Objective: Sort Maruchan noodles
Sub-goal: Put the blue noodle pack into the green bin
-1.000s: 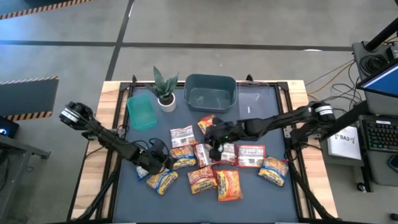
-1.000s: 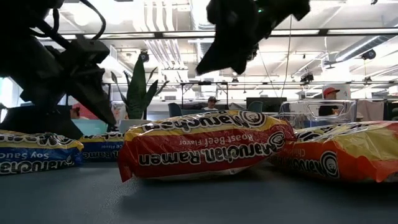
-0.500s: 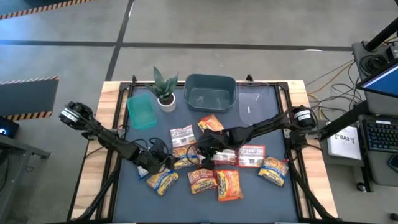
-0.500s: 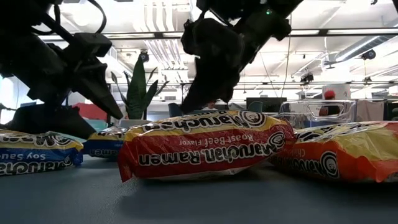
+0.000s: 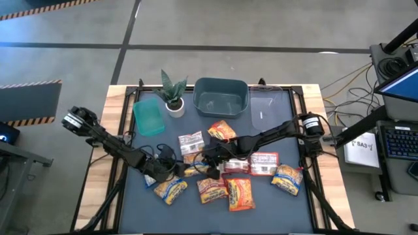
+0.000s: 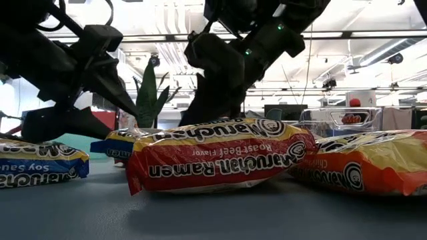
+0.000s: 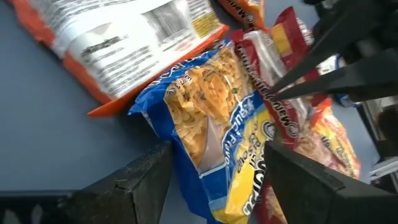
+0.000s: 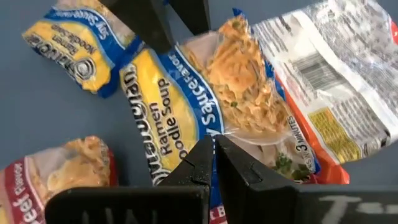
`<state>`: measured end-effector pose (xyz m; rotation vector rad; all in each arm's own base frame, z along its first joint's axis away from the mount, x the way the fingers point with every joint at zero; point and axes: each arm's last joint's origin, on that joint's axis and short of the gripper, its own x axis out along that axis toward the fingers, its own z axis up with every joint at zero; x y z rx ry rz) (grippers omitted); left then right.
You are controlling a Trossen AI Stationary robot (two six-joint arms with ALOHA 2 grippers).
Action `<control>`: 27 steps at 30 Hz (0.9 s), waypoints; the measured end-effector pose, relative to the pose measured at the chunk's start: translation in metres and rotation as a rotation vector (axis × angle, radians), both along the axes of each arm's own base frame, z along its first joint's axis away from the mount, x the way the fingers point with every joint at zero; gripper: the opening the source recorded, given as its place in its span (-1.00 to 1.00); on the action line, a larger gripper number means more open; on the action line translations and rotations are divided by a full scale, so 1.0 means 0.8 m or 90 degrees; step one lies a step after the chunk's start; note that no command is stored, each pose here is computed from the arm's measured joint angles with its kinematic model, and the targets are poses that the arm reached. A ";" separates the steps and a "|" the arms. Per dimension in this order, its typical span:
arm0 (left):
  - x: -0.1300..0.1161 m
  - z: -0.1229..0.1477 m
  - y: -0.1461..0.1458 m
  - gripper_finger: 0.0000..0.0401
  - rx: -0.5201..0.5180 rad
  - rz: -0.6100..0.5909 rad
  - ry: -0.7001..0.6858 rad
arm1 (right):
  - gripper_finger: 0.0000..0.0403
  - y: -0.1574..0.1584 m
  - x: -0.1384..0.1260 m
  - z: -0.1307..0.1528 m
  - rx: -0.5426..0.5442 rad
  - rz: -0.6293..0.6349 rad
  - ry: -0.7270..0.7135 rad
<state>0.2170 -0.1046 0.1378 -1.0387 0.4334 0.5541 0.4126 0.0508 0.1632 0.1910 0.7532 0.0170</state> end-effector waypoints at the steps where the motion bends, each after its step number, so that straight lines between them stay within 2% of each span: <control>1: 0.000 0.001 0.000 0.17 0.000 0.002 -0.003 | -0.96 -0.001 0.001 -0.001 -0.001 -0.002 0.000; 10: 0.002 0.006 0.001 0.17 0.007 0.001 -0.023 | -0.96 -0.006 0.009 -0.031 -0.015 -0.016 0.013; 17: -0.001 0.012 0.002 0.17 0.000 -0.008 -0.020 | -0.95 -0.008 0.009 -0.033 -0.015 -0.021 0.019; 22: -0.016 0.017 0.006 0.17 -0.015 -0.030 0.028 | -0.95 -0.008 0.009 -0.033 -0.016 -0.023 0.024; 27: -0.020 -0.002 0.005 0.17 -0.045 -0.048 0.081 | -0.95 -0.008 0.008 -0.034 -0.021 -0.024 0.024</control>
